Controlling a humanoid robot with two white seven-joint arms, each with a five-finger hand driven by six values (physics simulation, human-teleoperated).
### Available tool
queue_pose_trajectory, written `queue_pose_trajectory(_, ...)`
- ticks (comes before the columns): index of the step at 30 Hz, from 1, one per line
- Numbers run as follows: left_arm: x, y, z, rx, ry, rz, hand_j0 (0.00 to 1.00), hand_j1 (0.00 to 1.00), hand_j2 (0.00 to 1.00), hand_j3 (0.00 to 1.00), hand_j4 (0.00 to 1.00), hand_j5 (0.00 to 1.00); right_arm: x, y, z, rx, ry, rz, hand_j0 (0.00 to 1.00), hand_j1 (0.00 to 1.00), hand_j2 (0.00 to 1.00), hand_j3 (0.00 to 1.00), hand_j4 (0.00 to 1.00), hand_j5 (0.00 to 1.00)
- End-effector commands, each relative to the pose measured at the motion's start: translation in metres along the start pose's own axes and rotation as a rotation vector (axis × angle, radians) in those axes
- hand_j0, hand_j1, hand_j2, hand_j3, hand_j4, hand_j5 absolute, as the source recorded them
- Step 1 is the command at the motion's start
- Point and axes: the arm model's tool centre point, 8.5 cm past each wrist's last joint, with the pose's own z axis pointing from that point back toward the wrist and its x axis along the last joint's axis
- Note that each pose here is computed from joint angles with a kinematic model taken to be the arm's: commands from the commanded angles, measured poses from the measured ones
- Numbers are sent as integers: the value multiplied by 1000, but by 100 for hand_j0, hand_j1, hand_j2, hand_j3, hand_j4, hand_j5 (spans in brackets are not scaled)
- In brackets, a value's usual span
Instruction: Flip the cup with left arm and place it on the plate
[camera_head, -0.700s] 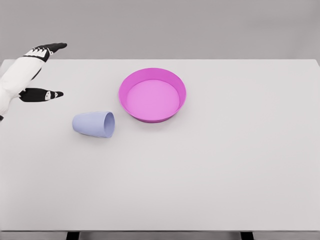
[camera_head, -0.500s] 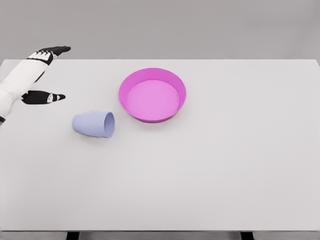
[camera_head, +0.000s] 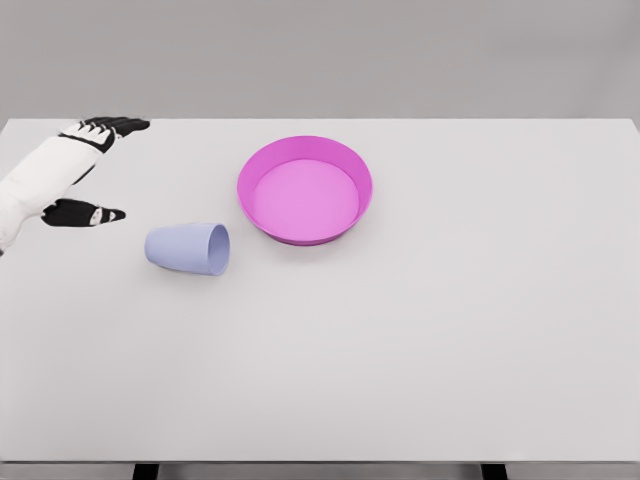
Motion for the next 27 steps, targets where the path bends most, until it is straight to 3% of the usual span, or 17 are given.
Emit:
queue_pose_trajectory(1, 2, -6, 3, -36, -7, -7, 100, 100, 100, 100, 100, 100, 0, 0, 0, 0, 0, 0, 100, 100, 100, 100, 100, 100)
queue_pose_trajectory(12, 21, -25, 7, -116, -88, 14, 100, 100, 100, 100, 100, 100, 0, 0, 0, 0, 0, 0, 100, 100, 100, 100, 100, 100)
queue_pose_trajectory(16, 22, -31, 6, -153, -80, 84, 100, 100, 100, 100, 100, 100, 0, 0, 0, 0, 0, 0, 100, 100, 100, 100, 100, 100)
queue_pose_trajectory(23, 20, -35, 1, -241, -29, 290, 100, 100, 100, 100, 100, 100, 0, 0, 0, 0, 0, 0, 100, 100, 100, 100, 100, 100)
queue_pose_trajectory(27, 22, -41, -7, -263, 12, 326, 100, 100, 100, 100, 100, 100, 0, 0, 0, 0, 0, 0, 100, 100, 100, 100, 100, 100)
